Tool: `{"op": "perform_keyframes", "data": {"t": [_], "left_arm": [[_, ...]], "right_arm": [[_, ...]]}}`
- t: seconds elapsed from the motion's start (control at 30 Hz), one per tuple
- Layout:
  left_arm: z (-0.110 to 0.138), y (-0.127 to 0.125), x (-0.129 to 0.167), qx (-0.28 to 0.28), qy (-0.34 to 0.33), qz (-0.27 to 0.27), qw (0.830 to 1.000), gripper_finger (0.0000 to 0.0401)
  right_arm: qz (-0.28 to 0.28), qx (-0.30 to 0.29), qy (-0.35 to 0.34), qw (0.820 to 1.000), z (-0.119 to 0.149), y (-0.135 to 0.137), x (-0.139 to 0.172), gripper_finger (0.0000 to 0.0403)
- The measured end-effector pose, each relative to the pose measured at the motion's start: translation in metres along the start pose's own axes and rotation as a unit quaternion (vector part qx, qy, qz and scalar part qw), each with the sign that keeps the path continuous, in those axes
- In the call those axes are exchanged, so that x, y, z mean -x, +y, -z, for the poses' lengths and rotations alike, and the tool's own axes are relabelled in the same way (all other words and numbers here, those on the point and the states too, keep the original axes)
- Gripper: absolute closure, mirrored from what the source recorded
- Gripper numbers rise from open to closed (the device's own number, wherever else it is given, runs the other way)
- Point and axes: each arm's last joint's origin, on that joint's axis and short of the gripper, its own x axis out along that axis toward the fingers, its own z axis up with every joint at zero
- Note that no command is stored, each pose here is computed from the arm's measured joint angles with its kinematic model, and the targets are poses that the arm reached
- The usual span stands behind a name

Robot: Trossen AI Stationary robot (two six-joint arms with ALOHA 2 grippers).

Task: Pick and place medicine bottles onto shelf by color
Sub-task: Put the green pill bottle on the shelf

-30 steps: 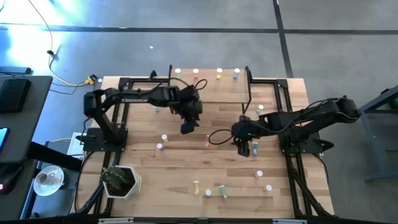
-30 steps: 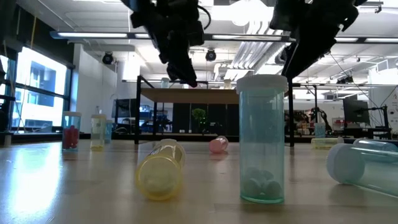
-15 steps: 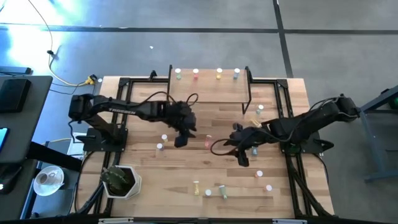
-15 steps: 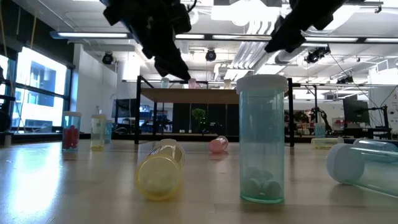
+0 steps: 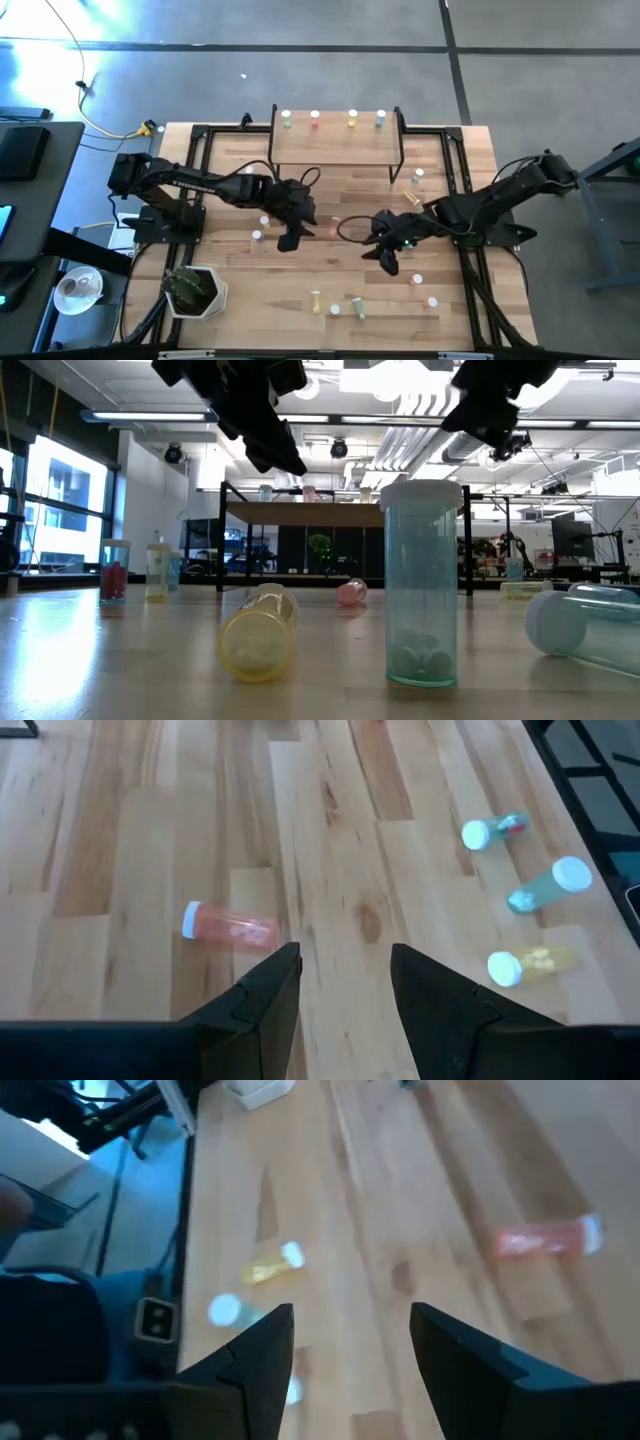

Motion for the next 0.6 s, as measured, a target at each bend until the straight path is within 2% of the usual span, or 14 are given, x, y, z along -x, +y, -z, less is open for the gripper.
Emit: {"op": "perform_keyframes", "data": {"t": [0.17, 0.33, 0.6], "left_arm": [[0.001, -0.006, -0.001, 0.01, 0.005, 0.007, 1.0, 0.0252], [0.001, -0.017, 0.003, 0.008, 0.007, 0.017, 1.0, 0.0252], [0.009, -0.03, 0.009, 0.004, 0.044, -0.045, 0.998, 0.0252]], "right_arm": [[-0.017, -0.031, 0.002, 0.999, 0.007, 0.019, 0.002, 0.021], [-0.024, -0.022, -0.004, 0.999, 0.006, 0.042, 0.0, 0.021], [0.024, -0.097, 0.064, 0.993, 0.016, 0.058, -0.024, 0.021]]}}
